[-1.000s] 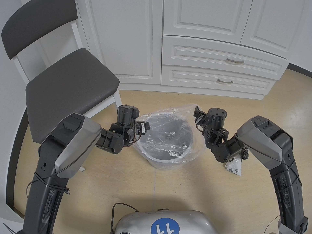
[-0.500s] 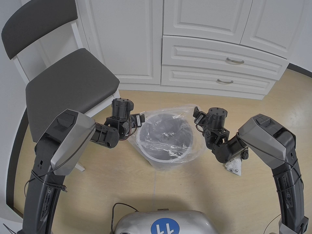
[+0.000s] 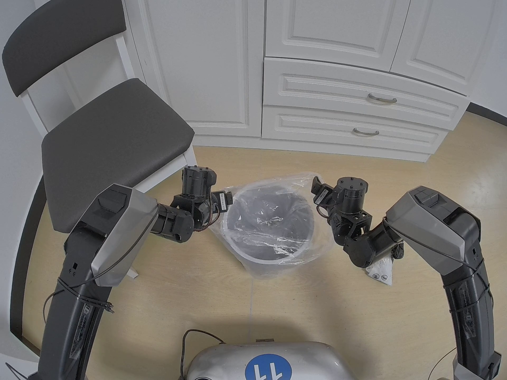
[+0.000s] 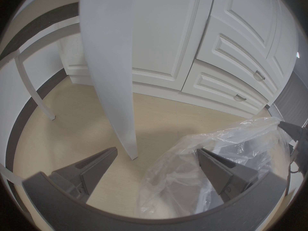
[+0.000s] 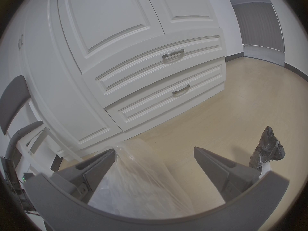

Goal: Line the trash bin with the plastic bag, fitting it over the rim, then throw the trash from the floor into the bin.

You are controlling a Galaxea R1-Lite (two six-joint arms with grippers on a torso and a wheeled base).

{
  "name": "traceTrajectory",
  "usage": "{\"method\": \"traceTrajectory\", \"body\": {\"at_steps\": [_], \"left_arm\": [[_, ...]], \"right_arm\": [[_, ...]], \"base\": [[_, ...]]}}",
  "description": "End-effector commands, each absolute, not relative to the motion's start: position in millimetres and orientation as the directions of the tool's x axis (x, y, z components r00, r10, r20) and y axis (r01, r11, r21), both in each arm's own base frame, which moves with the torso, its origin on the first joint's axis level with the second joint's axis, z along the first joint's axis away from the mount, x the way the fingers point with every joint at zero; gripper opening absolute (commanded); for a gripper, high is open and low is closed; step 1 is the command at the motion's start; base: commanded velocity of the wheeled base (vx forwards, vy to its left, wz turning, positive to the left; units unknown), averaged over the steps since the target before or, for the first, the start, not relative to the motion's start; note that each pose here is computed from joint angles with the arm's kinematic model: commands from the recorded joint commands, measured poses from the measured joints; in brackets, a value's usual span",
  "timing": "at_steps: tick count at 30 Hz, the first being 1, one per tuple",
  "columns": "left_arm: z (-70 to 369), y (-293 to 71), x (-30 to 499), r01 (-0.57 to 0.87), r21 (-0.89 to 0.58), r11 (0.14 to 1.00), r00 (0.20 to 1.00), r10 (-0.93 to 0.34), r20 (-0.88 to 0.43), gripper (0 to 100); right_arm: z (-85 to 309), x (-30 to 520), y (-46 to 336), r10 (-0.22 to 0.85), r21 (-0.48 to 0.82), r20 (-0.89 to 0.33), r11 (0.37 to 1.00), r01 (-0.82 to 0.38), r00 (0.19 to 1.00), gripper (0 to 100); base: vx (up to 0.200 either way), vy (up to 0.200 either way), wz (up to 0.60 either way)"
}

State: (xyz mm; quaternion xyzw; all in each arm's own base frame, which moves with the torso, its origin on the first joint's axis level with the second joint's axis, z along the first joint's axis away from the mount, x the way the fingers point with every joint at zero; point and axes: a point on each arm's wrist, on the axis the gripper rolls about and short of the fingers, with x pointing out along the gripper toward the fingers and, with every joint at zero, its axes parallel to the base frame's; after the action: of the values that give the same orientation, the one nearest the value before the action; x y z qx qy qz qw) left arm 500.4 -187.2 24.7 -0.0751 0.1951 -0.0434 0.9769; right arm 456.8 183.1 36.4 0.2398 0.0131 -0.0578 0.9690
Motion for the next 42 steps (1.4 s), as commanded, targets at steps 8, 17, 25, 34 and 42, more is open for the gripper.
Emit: {"method": "traceTrajectory", "body": {"at_steps": [8, 17, 25, 34, 42], "left_arm": [[37, -200, 486, 0.049, -0.204, 0.978, 0.888, -0.136, -0.440, 100], [33, -201, 477, 0.056, -0.186, 0.981, 0.859, -0.142, -0.492, 100], [15, -221, 461, 0.097, -0.147, 0.984, 0.803, -0.165, -0.572, 100], [27, -208, 470, 0.067, -0.153, 0.986, 0.833, -0.140, -0.535, 100], [37, -203, 482, 0.054, -0.187, 0.981, 0.878, -0.136, -0.459, 100]], "right_arm": [[33, 456, 182, -0.100, 0.457, -0.063, 0.881, 0.118, 0.993, 100], [28, 459, 177, -0.095, 0.455, -0.073, 0.883, 0.118, 0.993, 100], [30, 461, 172, -0.102, 0.457, -0.071, 0.881, 0.123, 0.992, 100], [31, 466, 164, -0.117, 0.459, -0.067, 0.878, 0.135, 0.991, 100], [21, 479, 146, -0.123, 0.470, -0.064, 0.872, 0.139, 0.990, 100]], "base": [[0.000, 0.000, 0.00], [0.000, 0.000, 0.00], [0.000, 0.000, 0.00], [0.000, 0.000, 0.00], [0.000, 0.000, 0.00]]}}
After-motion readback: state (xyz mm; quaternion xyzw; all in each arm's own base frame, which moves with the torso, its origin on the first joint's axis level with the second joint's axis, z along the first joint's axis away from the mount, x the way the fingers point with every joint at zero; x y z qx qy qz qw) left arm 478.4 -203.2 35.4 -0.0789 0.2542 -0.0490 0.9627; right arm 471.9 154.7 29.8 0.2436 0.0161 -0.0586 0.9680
